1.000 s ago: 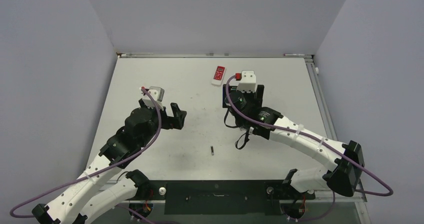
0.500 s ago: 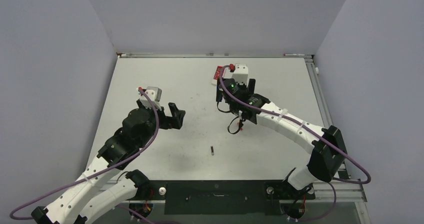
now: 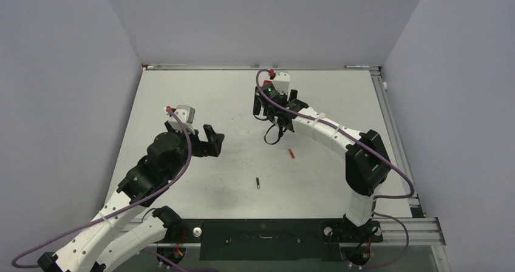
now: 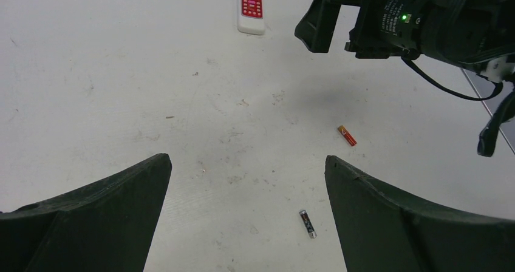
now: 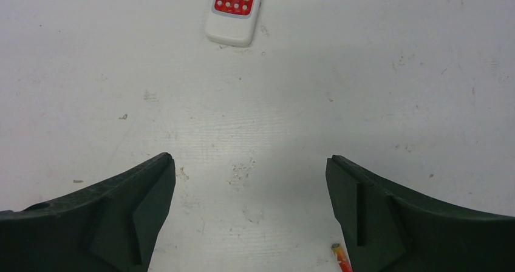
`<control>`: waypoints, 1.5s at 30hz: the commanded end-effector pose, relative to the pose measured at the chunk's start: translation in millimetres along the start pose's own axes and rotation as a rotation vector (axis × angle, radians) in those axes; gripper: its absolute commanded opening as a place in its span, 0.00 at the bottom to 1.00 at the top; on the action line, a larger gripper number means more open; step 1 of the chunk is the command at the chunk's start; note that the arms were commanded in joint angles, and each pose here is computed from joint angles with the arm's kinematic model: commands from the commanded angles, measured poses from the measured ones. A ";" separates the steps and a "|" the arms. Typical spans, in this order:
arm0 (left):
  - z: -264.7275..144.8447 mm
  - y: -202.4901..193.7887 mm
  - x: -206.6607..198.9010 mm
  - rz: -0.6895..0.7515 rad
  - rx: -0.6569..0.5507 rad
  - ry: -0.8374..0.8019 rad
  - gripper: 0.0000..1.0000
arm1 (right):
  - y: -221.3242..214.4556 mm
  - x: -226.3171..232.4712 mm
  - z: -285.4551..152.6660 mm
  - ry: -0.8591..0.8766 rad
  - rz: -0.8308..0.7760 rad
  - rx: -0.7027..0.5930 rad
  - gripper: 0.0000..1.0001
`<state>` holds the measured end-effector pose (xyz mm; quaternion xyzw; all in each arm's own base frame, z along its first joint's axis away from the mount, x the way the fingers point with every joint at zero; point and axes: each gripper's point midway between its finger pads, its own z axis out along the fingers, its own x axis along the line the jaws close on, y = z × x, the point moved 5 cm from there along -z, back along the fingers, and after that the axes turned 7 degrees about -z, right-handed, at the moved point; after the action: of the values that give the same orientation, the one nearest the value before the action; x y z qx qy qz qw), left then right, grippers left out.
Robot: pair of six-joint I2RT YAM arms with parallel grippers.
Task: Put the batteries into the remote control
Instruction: Pick up the remote control from the center of the board.
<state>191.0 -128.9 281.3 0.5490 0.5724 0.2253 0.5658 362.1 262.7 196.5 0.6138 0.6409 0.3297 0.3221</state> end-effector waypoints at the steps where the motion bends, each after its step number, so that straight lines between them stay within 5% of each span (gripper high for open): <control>1: -2.8 13.7 -6.4 -0.026 -0.033 -0.020 0.96 | 19.7 5.5 13.5 -0.001 0.075 -0.034 0.94; 45: -4.3 19.9 -1.4 -0.075 -0.057 -0.011 0.96 | 10.3 27.2 201.0 -0.176 0.140 -0.025 0.94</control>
<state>193.6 -122.6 282.3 0.5306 0.5889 0.2228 0.5674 518.1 294.9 76.7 0.6791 0.5779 0.2894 0.3479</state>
